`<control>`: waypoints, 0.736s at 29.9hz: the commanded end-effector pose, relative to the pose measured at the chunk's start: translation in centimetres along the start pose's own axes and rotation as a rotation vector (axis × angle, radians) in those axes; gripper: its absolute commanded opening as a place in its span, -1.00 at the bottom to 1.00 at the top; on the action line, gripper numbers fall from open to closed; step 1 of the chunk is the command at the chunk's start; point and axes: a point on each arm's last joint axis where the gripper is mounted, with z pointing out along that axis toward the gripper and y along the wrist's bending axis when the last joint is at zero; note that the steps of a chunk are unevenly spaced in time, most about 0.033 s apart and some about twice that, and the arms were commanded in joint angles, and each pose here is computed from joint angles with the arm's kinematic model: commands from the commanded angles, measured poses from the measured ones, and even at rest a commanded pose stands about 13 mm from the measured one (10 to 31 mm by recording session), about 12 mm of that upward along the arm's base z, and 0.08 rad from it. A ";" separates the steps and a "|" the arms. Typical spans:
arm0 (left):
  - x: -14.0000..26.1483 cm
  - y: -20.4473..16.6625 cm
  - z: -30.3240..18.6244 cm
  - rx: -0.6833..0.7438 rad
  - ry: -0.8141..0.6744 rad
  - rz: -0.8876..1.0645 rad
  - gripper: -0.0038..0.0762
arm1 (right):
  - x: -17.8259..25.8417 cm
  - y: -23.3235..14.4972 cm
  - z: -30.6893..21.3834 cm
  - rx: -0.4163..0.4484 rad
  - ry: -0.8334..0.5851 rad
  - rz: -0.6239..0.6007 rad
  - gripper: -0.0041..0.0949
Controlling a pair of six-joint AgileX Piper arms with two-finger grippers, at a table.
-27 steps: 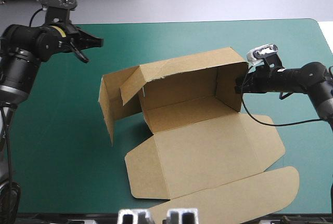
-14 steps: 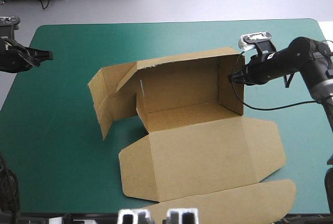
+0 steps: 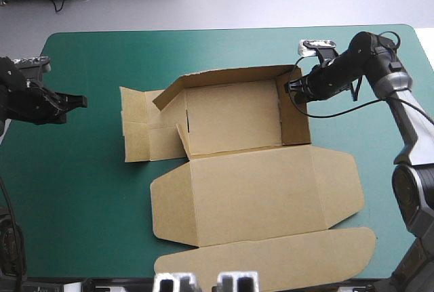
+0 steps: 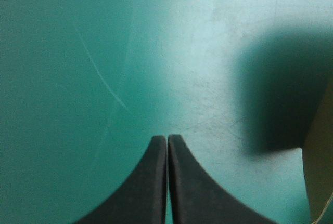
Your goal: Fold the box
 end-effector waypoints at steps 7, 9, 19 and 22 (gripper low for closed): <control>0.1 -0.7 -1.3 0.061 -0.060 0.036 -0.92 | -1.6 -0.1 2.8 0.035 -0.077 -0.021 -0.23; 0.1 -0.7 -1.3 0.061 -0.061 0.036 -0.92 | -1.7 0.1 3.1 0.038 -0.087 -0.030 -0.06; -0.1 -0.8 -1.3 0.061 -0.080 0.034 -0.92 | -3.7 2.1 -3.3 0.076 -0.155 -0.092 -0.03; -0.1 -0.8 -1.3 0.061 -0.084 0.034 -0.92 | -4.0 3.1 -6.7 0.096 -0.192 -0.108 -0.03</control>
